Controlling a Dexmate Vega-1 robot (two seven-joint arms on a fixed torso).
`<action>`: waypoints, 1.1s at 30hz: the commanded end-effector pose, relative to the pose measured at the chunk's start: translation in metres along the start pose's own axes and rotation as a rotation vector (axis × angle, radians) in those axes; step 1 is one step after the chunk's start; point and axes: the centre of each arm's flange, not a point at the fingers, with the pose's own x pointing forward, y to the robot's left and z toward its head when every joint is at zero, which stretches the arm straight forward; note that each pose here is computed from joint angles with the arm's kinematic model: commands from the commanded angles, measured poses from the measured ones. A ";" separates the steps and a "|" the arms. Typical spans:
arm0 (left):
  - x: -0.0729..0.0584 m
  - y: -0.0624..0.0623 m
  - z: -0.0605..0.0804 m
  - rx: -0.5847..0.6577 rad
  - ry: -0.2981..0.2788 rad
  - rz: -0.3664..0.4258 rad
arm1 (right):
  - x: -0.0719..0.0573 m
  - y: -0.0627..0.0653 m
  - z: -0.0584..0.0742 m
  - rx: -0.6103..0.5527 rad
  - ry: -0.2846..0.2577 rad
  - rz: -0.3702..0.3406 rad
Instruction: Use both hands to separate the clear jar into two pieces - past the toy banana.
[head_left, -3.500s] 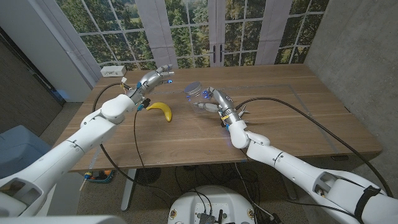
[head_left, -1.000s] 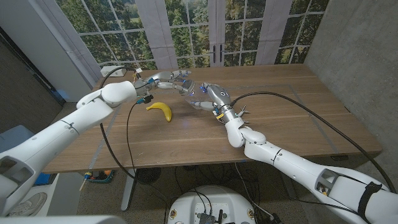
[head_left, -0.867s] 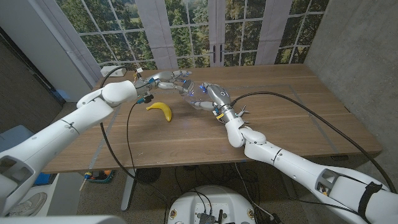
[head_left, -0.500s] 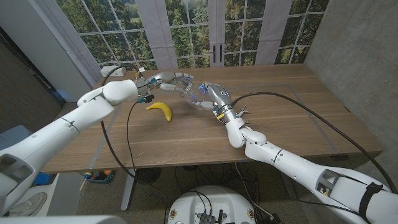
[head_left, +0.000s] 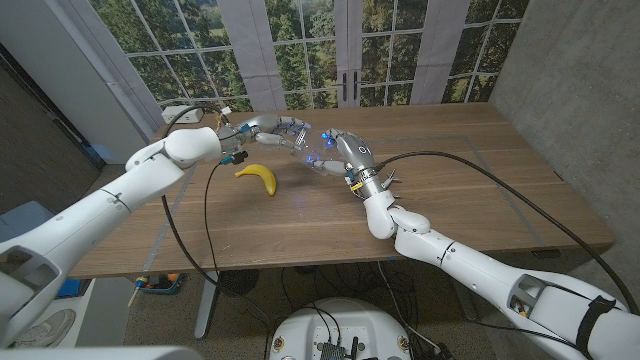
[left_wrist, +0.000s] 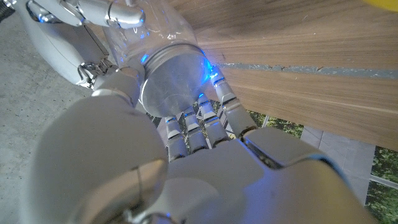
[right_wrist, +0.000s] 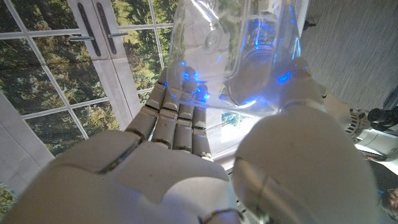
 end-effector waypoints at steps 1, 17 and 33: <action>0.001 0.001 -0.001 -0.080 -0.045 -0.008 | -0.007 -0.002 -0.007 0.026 0.000 -0.086; 0.008 -0.002 -0.011 -0.343 -0.083 -0.103 | -0.015 -0.002 -0.016 0.063 -0.013 -0.259; 0.018 -0.009 -0.016 -0.580 -0.158 -0.224 | -0.014 -0.003 -0.016 0.102 -0.010 -0.290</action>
